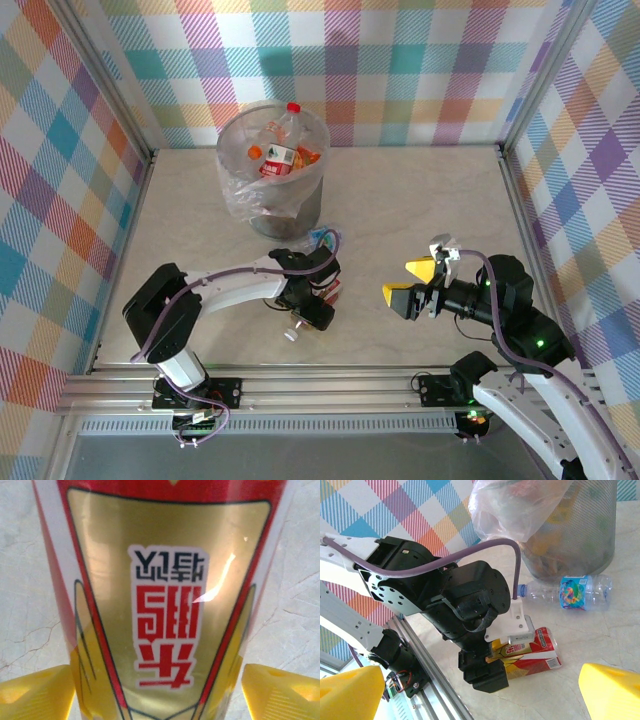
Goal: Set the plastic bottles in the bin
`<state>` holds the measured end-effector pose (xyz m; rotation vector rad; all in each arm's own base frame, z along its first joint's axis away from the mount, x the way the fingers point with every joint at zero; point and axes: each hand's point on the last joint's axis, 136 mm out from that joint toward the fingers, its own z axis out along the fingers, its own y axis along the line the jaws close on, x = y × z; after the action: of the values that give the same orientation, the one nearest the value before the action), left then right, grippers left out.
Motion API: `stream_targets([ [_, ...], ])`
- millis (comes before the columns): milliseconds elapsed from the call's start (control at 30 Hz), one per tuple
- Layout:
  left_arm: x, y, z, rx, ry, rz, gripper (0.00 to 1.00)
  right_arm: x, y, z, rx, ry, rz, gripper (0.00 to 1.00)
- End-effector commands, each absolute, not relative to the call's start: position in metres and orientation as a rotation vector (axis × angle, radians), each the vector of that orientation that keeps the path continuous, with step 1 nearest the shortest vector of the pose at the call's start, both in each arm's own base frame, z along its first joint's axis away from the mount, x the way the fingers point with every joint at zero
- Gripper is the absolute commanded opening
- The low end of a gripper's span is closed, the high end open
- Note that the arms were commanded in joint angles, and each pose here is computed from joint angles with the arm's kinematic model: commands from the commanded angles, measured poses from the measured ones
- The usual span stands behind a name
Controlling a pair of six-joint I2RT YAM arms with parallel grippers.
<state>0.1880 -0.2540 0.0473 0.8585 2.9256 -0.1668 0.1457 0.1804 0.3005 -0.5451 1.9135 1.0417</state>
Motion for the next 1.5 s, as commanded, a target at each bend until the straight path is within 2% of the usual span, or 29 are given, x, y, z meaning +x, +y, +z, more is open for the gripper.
stream_targets([
  [0,0.187,-0.251,0.039,0.835,2.952,-0.155,0.79,0.143,0.183,0.308,-0.562,1.903,1.062,1.0],
  [167,0.188,-0.252,0.046,0.824,2.931,-0.174,0.64,0.142,0.181,0.305,-0.547,1.907,1.063,1.0],
  [267,0.188,-0.256,0.063,0.823,2.895,-0.233,0.61,0.142,0.179,0.304,-0.534,1.909,1.058,1.0],
  [433,0.191,-0.271,0.111,0.837,2.774,-0.39,0.61,0.141,0.18,0.307,-0.537,1.891,1.069,1.0],
  [600,0.199,-0.292,0.183,0.837,2.61,-0.565,0.61,0.14,0.181,0.318,-0.543,1.849,1.085,1.0],
  [767,0.225,-0.308,0.262,0.797,2.43,-0.678,0.63,0.142,0.184,0.328,-0.549,1.824,1.101,1.0],
  [867,0.247,-0.305,0.291,0.744,2.368,-0.669,0.63,0.141,0.185,0.337,-0.555,1.807,1.109,1.0],
  [1100,0.302,-0.278,0.347,0.568,2.259,-0.65,0.63,0.146,0.187,0.342,-0.562,1.794,1.095,1.0],
  [1233,0.335,-0.245,0.382,0.435,2.185,-0.611,0.63,0.148,0.188,0.34,-0.554,1.796,1.097,1.0],
  [1467,0.386,-0.18,0.402,0.278,2.125,-0.39,0.64,0.151,0.187,0.336,-0.542,1.804,1.082,1.0],
])
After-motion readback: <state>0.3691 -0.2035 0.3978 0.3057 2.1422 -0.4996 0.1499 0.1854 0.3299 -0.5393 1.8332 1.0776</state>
